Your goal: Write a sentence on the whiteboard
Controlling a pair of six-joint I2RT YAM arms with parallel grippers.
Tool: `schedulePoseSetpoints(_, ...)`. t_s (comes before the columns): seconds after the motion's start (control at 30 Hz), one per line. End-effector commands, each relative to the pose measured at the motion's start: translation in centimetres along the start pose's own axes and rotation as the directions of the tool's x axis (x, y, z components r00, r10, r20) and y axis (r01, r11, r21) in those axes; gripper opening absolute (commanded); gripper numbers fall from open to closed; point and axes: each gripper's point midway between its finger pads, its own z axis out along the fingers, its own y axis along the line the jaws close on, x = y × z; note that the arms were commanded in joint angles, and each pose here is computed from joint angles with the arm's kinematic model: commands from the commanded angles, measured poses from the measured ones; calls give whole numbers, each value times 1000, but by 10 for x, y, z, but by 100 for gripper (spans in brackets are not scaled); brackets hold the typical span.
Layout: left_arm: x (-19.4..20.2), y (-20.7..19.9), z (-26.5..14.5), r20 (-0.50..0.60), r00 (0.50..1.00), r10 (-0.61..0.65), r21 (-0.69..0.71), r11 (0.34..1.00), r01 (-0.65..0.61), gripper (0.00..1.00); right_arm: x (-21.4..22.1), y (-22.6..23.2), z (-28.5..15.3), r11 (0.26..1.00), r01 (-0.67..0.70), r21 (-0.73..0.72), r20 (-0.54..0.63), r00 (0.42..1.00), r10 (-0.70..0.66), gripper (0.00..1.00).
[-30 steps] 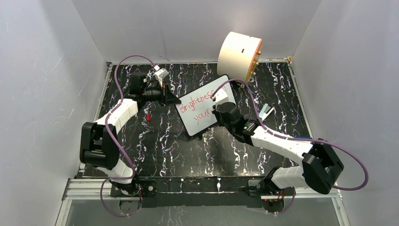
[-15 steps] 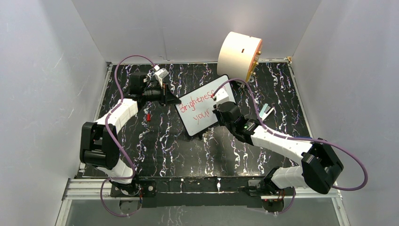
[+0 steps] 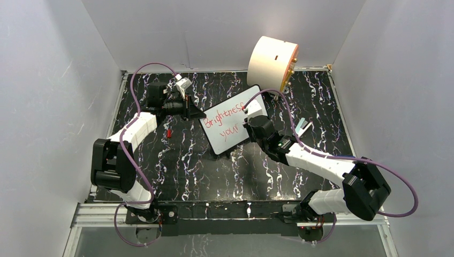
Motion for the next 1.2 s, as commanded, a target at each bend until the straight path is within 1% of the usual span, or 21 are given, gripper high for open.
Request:
schedulePoseSetpoints(0.0, 37, 13, 9, -101, 993, -67, -54, 997, 62, 0, -23, -5, 0, 999, -38, 18, 88, 995, 36, 0)
schedulePoseSetpoints(0.57, 36, 12, 9, -100, 993, -65, -55, 997, 60, 0, -39, 1, -3, 999, -38, -22, 125, 991, 41, 0)
schedulePoseSetpoints(1.17, 37, 13, 9, -101, 993, -68, -55, 997, 63, 0, -37, 6, -6, 998, -34, -60, 117, 992, 41, 0)
